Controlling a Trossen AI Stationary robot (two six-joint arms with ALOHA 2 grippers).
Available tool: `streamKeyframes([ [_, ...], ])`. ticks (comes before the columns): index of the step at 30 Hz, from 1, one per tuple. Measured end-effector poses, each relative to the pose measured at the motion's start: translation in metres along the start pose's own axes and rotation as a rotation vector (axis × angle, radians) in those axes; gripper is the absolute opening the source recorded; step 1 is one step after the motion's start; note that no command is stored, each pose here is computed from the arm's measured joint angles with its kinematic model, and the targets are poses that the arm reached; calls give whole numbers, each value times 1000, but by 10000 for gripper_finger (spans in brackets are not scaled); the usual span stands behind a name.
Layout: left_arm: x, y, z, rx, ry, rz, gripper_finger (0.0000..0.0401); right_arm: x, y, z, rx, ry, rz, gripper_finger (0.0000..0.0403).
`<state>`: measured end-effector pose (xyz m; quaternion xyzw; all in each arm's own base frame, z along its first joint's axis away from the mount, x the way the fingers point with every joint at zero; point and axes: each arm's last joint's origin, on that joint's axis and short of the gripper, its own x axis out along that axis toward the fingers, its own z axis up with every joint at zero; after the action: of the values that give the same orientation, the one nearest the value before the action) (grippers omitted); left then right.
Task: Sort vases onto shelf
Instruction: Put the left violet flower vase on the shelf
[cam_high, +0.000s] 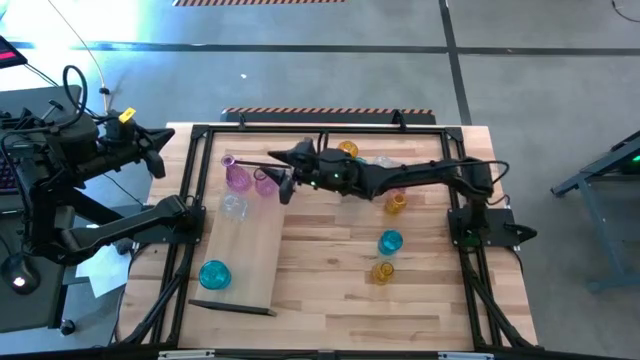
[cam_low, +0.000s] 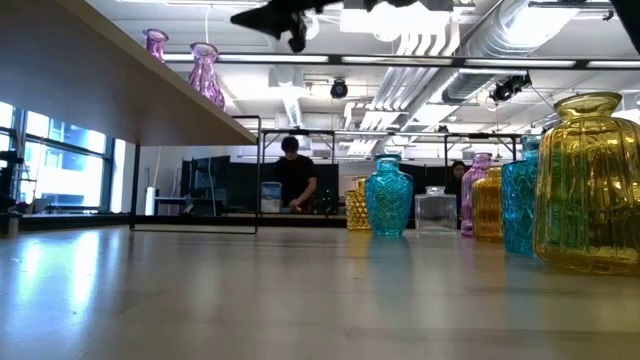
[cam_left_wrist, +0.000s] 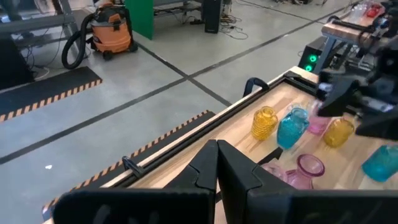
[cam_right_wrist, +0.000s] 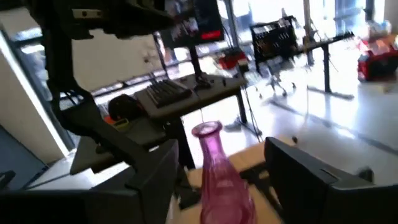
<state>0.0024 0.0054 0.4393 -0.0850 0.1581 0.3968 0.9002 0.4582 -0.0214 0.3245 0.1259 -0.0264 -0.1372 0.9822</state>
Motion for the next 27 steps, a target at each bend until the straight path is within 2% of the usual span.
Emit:
streamKeyframes([
  [5, 0, 0, -2, 51, 18, 0, 0, -14, 16, 8, 22, 28, -35, 122],
  [10, 0, 0, -2, 74, 18, 0, 0, -17, 22, 7, 110, 54, 9, 17],
  [12, 0, 0, -2, 74, 17, 0, 0, -16, 20, 2, 150, 111, 26, 10],
  [16, 0, 0, -2, 71, 17, 0, 0, -17, 15, -7, 209, 197, -32, 12],
  [20, 0, 0, -2, 66, 16, 0, 0, -18, 12, -14, 189, 232, -109, 5],
  [27, 0, 0, -1, 55, 14, 0, 0, -21, 6, -26, 206, 315, -178, 1],
])
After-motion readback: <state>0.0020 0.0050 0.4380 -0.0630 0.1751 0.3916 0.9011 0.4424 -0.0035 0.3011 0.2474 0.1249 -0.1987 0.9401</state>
